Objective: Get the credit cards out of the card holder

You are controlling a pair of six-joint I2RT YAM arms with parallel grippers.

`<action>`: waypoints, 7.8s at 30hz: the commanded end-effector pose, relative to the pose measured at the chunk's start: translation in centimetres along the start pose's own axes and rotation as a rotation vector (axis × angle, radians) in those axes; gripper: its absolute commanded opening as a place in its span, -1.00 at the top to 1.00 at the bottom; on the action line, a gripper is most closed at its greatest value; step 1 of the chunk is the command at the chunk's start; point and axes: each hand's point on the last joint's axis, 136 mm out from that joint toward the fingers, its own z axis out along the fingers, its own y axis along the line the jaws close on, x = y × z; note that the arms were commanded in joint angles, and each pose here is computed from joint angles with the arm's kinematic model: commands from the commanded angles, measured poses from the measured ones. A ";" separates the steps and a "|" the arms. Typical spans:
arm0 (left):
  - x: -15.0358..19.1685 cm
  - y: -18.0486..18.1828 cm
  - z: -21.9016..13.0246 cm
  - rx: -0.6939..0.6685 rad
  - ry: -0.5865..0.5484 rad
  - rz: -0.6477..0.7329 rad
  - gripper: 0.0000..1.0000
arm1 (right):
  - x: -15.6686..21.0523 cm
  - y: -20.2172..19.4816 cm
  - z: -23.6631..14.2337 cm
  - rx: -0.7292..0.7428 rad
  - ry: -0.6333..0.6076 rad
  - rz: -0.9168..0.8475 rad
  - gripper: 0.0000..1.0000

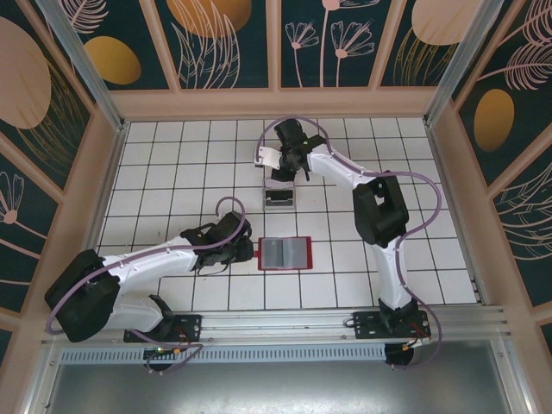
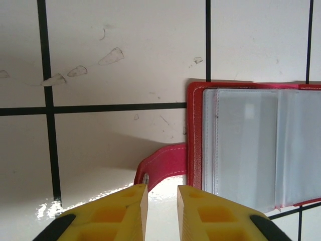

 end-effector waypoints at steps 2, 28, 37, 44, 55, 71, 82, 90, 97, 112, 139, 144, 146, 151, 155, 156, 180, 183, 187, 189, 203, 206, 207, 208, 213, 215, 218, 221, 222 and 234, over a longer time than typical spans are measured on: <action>-0.6 0.2 -0.5 -0.017 -0.040 0.020 0.53 | -2.8 -2.3 -3.9 0.115 -0.111 0.231 0.37; -7.2 -1.4 -2.3 0.063 -0.211 0.071 0.60 | -1.1 10.6 -10.1 -0.064 -0.157 1.356 0.48; -9.6 0.3 -3.4 0.061 -0.263 0.016 0.54 | -2.1 17.0 -9.2 -0.223 -0.081 1.412 0.45; -10.4 2.0 -3.6 0.053 -0.271 -0.021 0.53 | -1.0 21.1 -8.6 -0.288 -0.011 1.460 0.40; -10.5 1.3 -3.6 0.125 -0.278 -0.052 0.52 | -1.4 24.3 -6.9 -0.358 0.045 1.476 0.33; -10.0 1.6 -4.1 0.132 -0.287 -0.046 0.51 | -2.2 25.5 -4.0 -0.360 0.139 1.437 0.31; -9.8 1.5 -4.1 0.138 -0.282 -0.038 0.51 | -0.7 26.1 -2.8 -0.309 0.205 1.435 0.31; -9.7 1.5 -4.1 0.138 -0.280 -0.035 0.51 | 0.9 26.7 -2.3 -0.260 0.266 1.434 0.31; -9.6 1.6 -3.9 0.138 -0.275 -0.034 0.51 | 1.9 26.5 -2.7 -0.169 0.321 1.416 0.31; -9.7 1.2 -3.6 0.147 -0.263 -0.025 0.51 | 3.5 25.6 -4.0 0.032 0.430 1.348 0.27; -10.1 0.1 -3.3 0.172 -0.238 -0.007 0.50 | 6.1 23.9 -6.9 0.258 0.521 1.279 0.10; -10.0 -0.4 -3.1 0.188 -0.217 0.009 0.52 | 6.8 23.7 -7.4 0.279 0.528 1.280 0.08; -10.0 -0.6 -2.9 0.196 -0.210 0.012 0.52 | 7.2 23.7 -7.5 0.285 0.532 1.285 0.08; -9.9 -0.9 -2.7 0.205 -0.194 0.014 0.52 | 8.3 23.7 -7.8 0.306 0.549 1.289 0.07; -9.7 -1.2 -2.4 0.210 -0.180 0.021 0.52 | 9.2 23.7 -8.0 0.328 0.568 1.290 0.07; -9.6 -1.3 -2.3 0.209 -0.175 0.023 0.52 | 9.4 23.6 -8.1 0.335 0.572 1.290 0.07; -2.9 -5.9 1.3 0.202 0.025 0.120 0.61 | 6.4 22.8 -9.0 0.053 0.291 1.512 0.13; -1.8 -5.9 1.7 0.194 0.054 0.128 0.64 | 4.8 22.8 -8.8 -0.070 0.197 1.567 0.23; -0.6 -5.5 2.4 0.181 0.091 0.126 0.67 | 3.7 23.0 -8.4 -0.197 0.123 1.619 0.35; -0.1 -5.4 2.7 0.174 0.106 0.129 0.70 | 3.2 23.2 -8.1 -0.252 0.098 1.635 0.45; 0.6 -4.5 3.3 0.145 0.127 0.121 0.77 | 5.8 25.2 -4.7 -0.264 0.203 1.647 0.68; 0.6 -4.5 3.4 0.145 0.129 0.121 0.78 | 7.6 25.6 -4.3 -0.205 0.259 1.647 0.69; 0.6 -4.5 3.4 0.145 0.129 0.121 0.78 | 8.0 25.8 -4.2 -0.191 0.272 1.643 0.69; 0.6 -4.6 3.4 0.147 0.129 0.120 0.78 | 8.4 25.8 -4.1 -0.183 0.282 1.641 0.69; 0.8 -4.7 3.4 0.152 0.138 0.122 0.78 | 9.7 26.2 -3.8 -0.133 0.331 1.633 0.71; 0.8 -4.8 3.4 0.153 0.140 0.122 0.78 | 9.7 26.1 -3.9 -0.131 0.328 1.633 0.71; 0.9 -4.8 3.5 0.151 0.145 0.124 0.77 | 8.9 25.7 -4.2 -0.144 0.300 1.633 0.67; 0.9 -4.8 3.7 0.136 0.145 0.130 0.76 | 8.1 25.2 -4.7 -0.151 0.274 1.630 0.64; 0.9 -4.7 3.8 0.130 0.146 0.130 0.75 | 7.8 25.0 -4.9 -0.153 0.267 1.630 0.63; 1.4 -3.3 4.5 0.043 0.158 0.152 0.76 | 5.9 23.9 -6.0 -0.185 0.189 1.639 0.58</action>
